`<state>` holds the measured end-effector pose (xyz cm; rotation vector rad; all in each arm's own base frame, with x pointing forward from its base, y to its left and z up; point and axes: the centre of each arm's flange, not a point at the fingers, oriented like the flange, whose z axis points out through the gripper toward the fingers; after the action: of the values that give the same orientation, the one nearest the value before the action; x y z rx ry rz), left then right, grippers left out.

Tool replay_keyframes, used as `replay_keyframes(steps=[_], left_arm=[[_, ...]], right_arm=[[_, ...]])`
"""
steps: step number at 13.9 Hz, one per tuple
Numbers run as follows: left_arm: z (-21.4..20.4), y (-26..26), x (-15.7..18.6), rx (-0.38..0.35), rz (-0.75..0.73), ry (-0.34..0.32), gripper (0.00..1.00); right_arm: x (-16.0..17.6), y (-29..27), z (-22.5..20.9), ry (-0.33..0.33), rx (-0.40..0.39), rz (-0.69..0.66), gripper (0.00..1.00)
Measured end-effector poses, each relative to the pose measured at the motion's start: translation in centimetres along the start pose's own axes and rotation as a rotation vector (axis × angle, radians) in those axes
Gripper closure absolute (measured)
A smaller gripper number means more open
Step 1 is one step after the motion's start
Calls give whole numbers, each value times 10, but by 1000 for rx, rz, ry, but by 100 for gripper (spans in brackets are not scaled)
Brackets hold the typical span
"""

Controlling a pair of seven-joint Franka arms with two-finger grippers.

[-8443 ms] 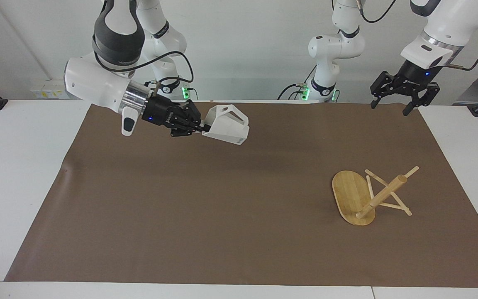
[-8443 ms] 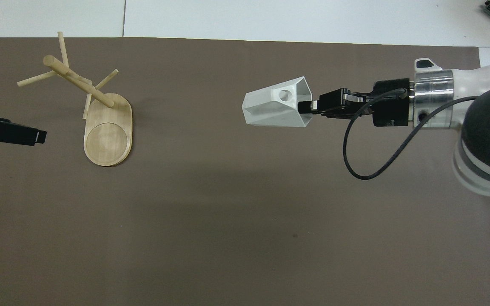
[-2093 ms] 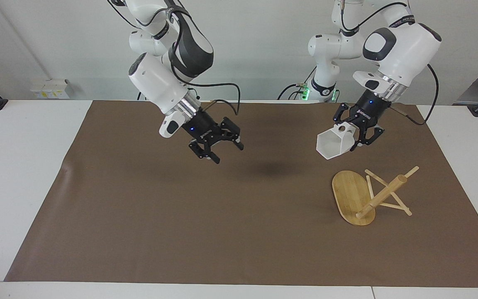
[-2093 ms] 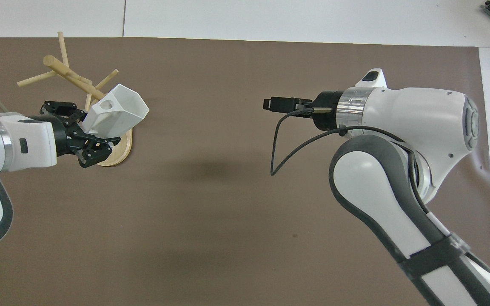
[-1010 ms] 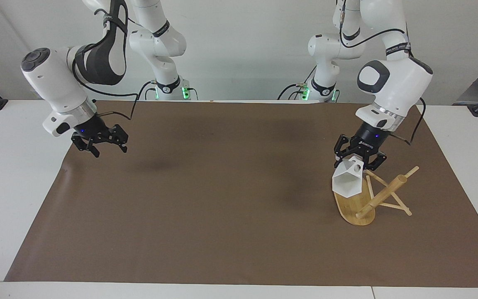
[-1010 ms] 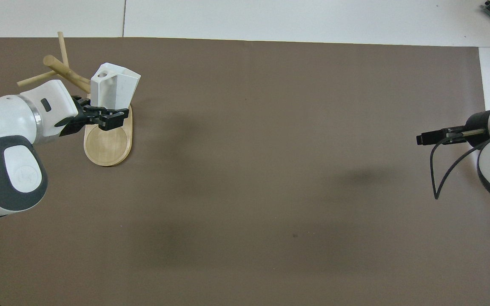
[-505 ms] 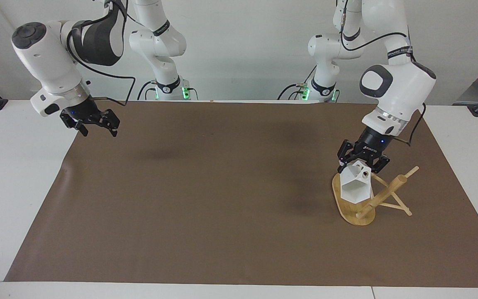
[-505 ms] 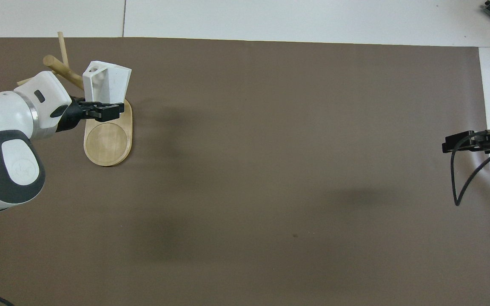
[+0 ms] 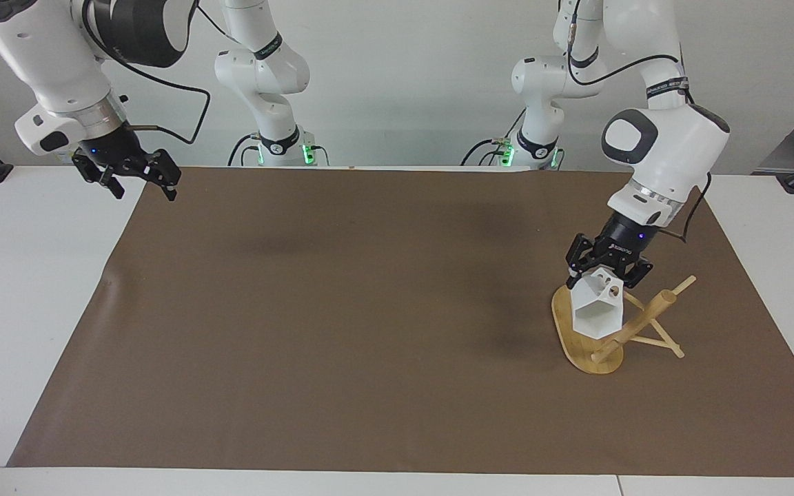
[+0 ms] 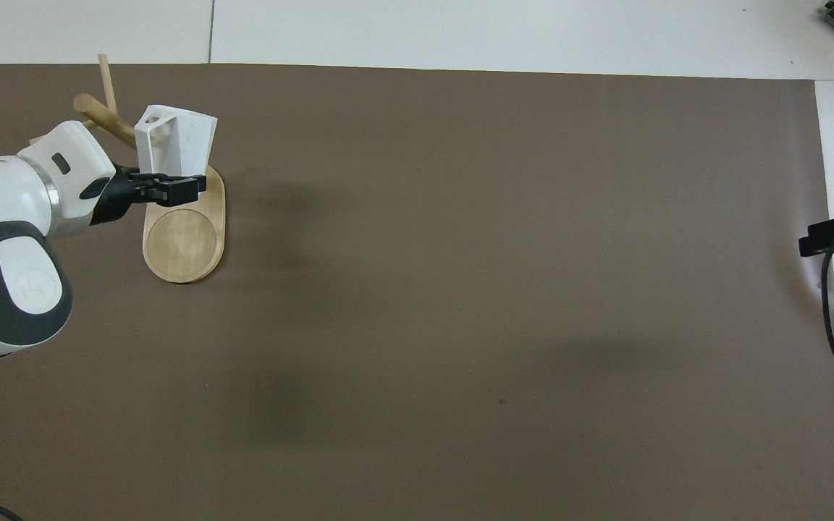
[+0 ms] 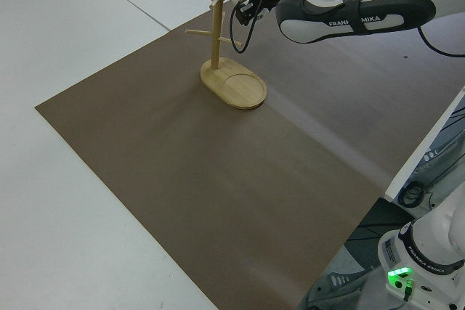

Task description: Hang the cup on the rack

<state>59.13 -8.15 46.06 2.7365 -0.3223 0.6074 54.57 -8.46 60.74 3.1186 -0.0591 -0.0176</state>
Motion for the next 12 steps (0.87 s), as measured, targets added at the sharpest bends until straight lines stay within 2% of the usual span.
replay_keyframes(steps=[12], left_arm=[[2, -13, -4, 8, -153, -8, 30]], right_arm=[[-19, -1, -11, -1, 3, 1, 0]])
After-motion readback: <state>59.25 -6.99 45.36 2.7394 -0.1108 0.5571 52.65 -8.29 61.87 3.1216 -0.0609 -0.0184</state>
